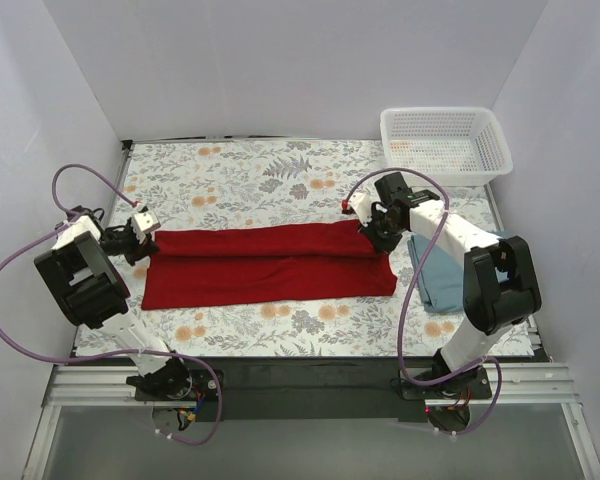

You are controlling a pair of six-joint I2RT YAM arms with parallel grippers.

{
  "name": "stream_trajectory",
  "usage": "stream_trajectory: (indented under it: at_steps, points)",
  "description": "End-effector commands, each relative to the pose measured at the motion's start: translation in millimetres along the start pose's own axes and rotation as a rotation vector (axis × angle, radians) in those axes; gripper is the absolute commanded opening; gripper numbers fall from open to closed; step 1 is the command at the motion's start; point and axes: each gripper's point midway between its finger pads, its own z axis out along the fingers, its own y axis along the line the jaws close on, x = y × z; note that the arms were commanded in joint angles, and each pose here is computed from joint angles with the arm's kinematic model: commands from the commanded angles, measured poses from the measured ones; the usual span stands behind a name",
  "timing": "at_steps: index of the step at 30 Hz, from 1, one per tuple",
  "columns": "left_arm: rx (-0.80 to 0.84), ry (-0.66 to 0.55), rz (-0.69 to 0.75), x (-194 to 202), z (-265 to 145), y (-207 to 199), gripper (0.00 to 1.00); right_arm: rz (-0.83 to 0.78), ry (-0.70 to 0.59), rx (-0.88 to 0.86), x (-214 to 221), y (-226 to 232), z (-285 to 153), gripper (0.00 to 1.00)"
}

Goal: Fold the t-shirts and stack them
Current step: Fold the tshirt

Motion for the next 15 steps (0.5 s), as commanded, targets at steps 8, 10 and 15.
stream_trajectory:
  at_steps: [8,10,15]
  points:
    - [-0.069,-0.007,0.076,-18,-16,37,0.0,-0.026,-0.05,0.051,-29,-14,-23,0.01]
    - [-0.078,-0.012,0.083,-23,-21,42,0.0,-0.03,-0.054,0.056,-30,-13,-32,0.01]
    - [-0.075,0.001,0.127,-25,-25,42,0.0,-0.04,-0.037,0.031,-17,-2,-32,0.01]
